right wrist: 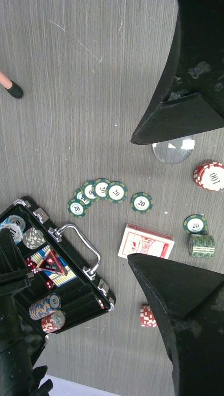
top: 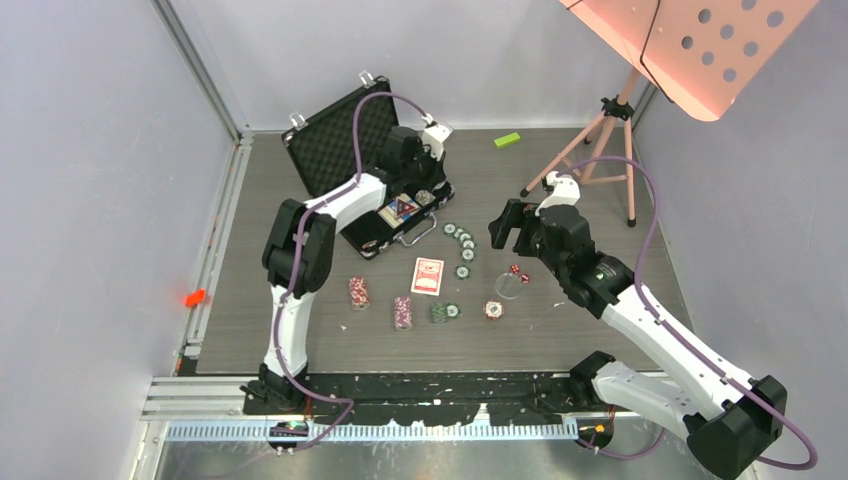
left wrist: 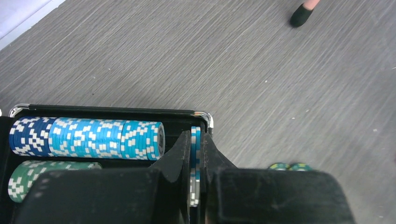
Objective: Pack up texas hold em set
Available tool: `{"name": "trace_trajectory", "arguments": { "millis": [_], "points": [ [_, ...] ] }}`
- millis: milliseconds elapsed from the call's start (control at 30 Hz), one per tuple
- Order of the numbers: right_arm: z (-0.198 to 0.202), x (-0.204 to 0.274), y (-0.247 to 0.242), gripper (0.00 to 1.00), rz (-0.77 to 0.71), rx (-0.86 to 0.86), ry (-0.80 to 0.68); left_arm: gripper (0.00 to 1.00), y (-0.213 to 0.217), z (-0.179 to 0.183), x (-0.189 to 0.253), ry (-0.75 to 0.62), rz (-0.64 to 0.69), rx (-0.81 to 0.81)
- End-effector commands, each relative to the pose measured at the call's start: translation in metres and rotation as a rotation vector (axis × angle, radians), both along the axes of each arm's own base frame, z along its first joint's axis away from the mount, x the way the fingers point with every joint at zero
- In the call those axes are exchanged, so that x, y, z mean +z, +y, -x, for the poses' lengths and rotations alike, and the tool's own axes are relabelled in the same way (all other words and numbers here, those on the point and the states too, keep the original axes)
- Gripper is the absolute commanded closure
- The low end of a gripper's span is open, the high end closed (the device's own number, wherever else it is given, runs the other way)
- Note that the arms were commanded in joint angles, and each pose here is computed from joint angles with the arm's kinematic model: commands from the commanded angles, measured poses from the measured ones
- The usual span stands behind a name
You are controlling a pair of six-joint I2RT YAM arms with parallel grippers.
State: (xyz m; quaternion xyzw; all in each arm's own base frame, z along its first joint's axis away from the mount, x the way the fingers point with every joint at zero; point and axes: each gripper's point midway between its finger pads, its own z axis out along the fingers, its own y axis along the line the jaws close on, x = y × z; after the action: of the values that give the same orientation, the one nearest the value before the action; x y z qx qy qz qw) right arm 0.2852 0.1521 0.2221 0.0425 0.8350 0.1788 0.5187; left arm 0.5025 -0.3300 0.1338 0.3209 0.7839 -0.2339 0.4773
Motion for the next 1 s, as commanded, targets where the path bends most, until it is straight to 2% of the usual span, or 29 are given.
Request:
{"name": "trace_trajectory", "arguments": {
  "millis": [0,467,533,600,733,967],
  "points": [
    [-0.008,0.012,0.001,0.07,-0.024,-0.025,-0.040,1.00,-0.003,-0.021,0.014,-0.115,-0.063,-0.034],
    [-0.011,0.008,-0.001,0.08,-0.003,-0.036,-0.028,1.00,0.001,-0.036,-0.027,-0.124,-0.148,-0.027],
    [-0.011,0.007,0.000,0.07,-0.002,-0.036,-0.025,0.97,0.001,-0.042,-0.025,-0.147,-0.146,-0.008],
    [-0.011,0.007,0.000,0.08,-0.004,-0.033,-0.024,0.88,0.002,-0.044,-0.027,-0.149,-0.151,0.000],
    [-0.011,0.005,0.002,0.08,-0.005,-0.023,-0.017,0.77,0.005,-0.047,-0.026,-0.144,-0.164,0.019],
    [-0.011,0.003,0.005,0.08,-0.007,-0.015,-0.006,0.77,0.011,-0.051,-0.015,-0.174,-0.182,0.048]
  ]
}}
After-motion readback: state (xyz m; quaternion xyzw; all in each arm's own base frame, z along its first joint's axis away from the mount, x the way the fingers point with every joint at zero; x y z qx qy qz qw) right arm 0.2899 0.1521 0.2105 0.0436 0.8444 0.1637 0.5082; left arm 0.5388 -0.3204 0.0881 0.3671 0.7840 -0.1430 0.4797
